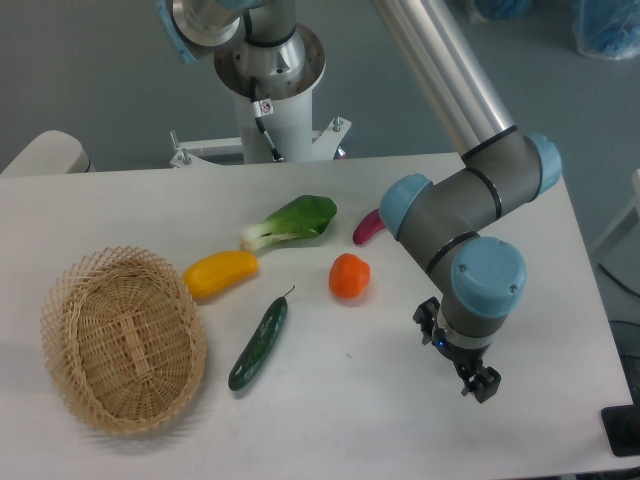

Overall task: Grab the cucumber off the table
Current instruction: 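Move the gripper over toward the dark green cucumber, then lower the gripper onto the cucumber and close it around it, then lift the grasped cucumber up off the table and away from the basket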

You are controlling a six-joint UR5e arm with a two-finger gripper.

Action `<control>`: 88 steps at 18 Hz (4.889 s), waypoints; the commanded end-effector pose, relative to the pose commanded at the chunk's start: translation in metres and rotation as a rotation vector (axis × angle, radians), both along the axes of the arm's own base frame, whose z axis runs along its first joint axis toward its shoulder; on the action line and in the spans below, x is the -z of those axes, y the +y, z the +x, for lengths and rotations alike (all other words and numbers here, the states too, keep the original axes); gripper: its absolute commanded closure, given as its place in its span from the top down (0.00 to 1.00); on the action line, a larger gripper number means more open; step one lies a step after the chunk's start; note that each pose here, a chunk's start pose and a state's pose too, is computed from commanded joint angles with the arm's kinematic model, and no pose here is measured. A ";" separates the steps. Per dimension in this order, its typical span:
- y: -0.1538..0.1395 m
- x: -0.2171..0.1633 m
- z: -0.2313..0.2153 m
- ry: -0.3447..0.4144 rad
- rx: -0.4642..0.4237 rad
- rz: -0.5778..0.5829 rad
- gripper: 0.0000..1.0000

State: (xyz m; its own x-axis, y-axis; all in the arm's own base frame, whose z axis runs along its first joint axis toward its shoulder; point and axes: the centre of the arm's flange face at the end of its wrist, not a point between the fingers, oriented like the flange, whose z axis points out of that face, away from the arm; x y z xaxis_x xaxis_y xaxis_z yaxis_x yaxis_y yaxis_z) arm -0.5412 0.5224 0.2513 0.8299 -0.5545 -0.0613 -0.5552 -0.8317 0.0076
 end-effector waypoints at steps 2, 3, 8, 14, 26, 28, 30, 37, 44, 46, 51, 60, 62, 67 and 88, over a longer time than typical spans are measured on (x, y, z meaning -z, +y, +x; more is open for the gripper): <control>-0.001 -0.002 0.000 0.001 -0.002 0.001 1.00; -0.001 -0.001 0.000 0.003 0.000 -0.005 1.00; 0.010 0.001 0.012 0.004 0.008 -0.013 1.00; 0.007 0.006 0.031 0.008 -0.052 0.003 1.00; 0.065 0.019 0.185 -0.049 -0.320 -0.022 1.00; 0.069 0.020 0.204 -0.050 -0.341 -0.029 1.00; 0.064 0.021 0.215 -0.061 -0.353 -0.035 1.00; 0.067 0.042 0.256 -0.044 -0.411 -0.003 1.00; 0.064 0.057 0.275 -0.034 -0.392 0.002 1.00; 0.065 0.059 0.276 -0.034 -0.388 -0.001 1.00; 0.066 0.063 0.276 -0.032 -0.406 0.000 0.64; 0.073 0.048 0.261 -0.019 -0.406 0.035 0.18; 0.070 0.040 0.245 -0.013 -0.427 0.047 0.18; 0.068 0.017 0.217 0.010 -0.389 0.081 0.17; 0.051 -0.004 0.107 -0.016 -0.177 0.020 0.15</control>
State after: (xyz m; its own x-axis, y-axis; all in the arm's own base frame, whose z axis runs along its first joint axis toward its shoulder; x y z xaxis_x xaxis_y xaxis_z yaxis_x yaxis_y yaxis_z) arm -0.4340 0.5731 0.2556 0.9155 -0.3983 -0.0571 -0.3998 -0.9164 -0.0177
